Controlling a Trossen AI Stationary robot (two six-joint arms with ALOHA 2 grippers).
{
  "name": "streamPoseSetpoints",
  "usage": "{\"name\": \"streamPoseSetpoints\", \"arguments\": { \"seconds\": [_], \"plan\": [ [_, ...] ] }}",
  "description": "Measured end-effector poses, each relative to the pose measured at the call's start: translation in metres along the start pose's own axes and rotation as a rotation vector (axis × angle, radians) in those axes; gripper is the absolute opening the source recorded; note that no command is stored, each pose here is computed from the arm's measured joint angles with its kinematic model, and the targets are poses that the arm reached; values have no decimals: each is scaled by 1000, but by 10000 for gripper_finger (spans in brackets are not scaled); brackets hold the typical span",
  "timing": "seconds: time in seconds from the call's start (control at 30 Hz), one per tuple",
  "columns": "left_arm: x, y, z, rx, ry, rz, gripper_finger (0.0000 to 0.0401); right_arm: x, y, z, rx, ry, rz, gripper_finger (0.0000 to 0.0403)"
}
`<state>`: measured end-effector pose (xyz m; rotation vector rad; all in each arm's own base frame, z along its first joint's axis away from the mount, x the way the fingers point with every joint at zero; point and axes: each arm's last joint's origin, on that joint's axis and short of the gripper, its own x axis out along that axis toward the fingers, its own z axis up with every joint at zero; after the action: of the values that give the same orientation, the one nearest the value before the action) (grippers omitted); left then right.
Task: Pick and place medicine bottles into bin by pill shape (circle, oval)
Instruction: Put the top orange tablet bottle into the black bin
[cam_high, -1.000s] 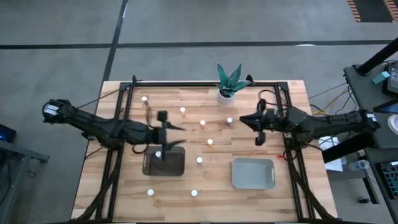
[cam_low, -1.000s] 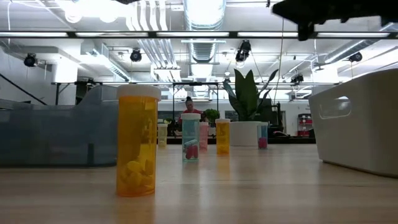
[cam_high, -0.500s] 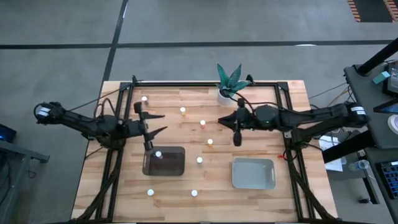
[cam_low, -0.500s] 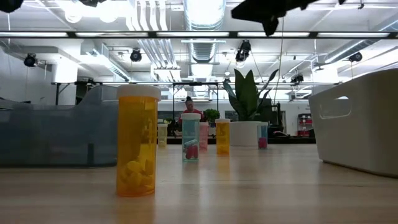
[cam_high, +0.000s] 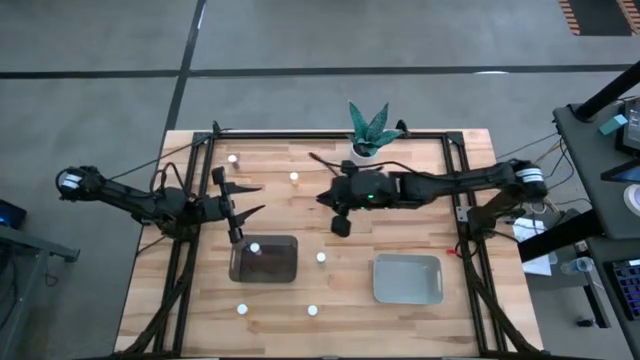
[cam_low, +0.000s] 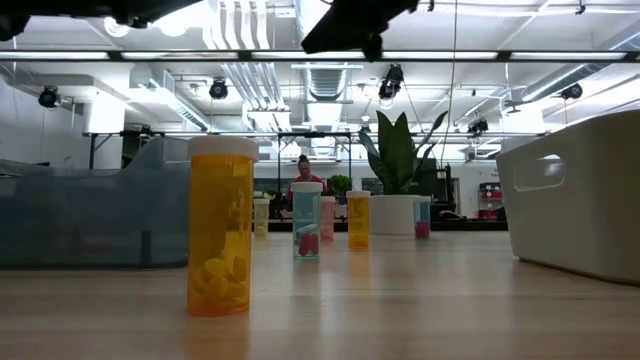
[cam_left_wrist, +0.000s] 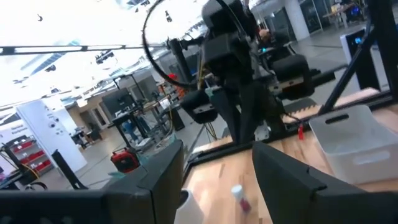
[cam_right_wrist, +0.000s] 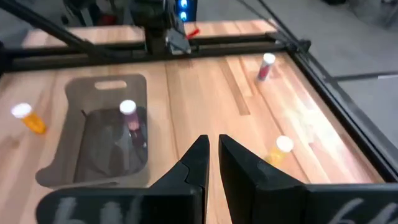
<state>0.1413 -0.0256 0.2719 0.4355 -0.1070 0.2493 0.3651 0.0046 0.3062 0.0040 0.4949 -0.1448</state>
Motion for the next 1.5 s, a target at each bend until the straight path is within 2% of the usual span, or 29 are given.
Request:
{"name": "streamPoseSetpoints", "arguments": {
  "seconds": [0.27, 0.47, 0.7, 0.93, 1.03, 1.17, 1.37, 1.5],
  "plan": [
    [-3, 1, -3, 3, -4, 2, 176, 38, -1, -4, -13, 226, -27, 27],
    [-6, 3, -1, -4, -17, 9, 176, 54, -17, -20, 4, 384, -70, 27],
    [-6, 3, -1, -1, -18, 10, 176, 58, -38, -26, 51, 425, -119, 27],
    [-6, 3, -1, -1, -17, 13, 176, 57, -42, -27, 55, 431, -121, 33],
    [-6, 3, -1, -1, -16, 15, 176, 56, -41, -29, 51, 456, -92, 52],
    [-6, 3, -1, 0, -16, 16, 176, 54, -34, -35, 26, 508, -31, 99],
    [-6, 3, -1, 17, -13, 18, 176, 52, -19, -43, -76, 564, 19, 177],
    [-6, 3, -1, 16, -14, 19, 176, 51, -5, -50, -148, 585, 58, 209]
  ]
}}
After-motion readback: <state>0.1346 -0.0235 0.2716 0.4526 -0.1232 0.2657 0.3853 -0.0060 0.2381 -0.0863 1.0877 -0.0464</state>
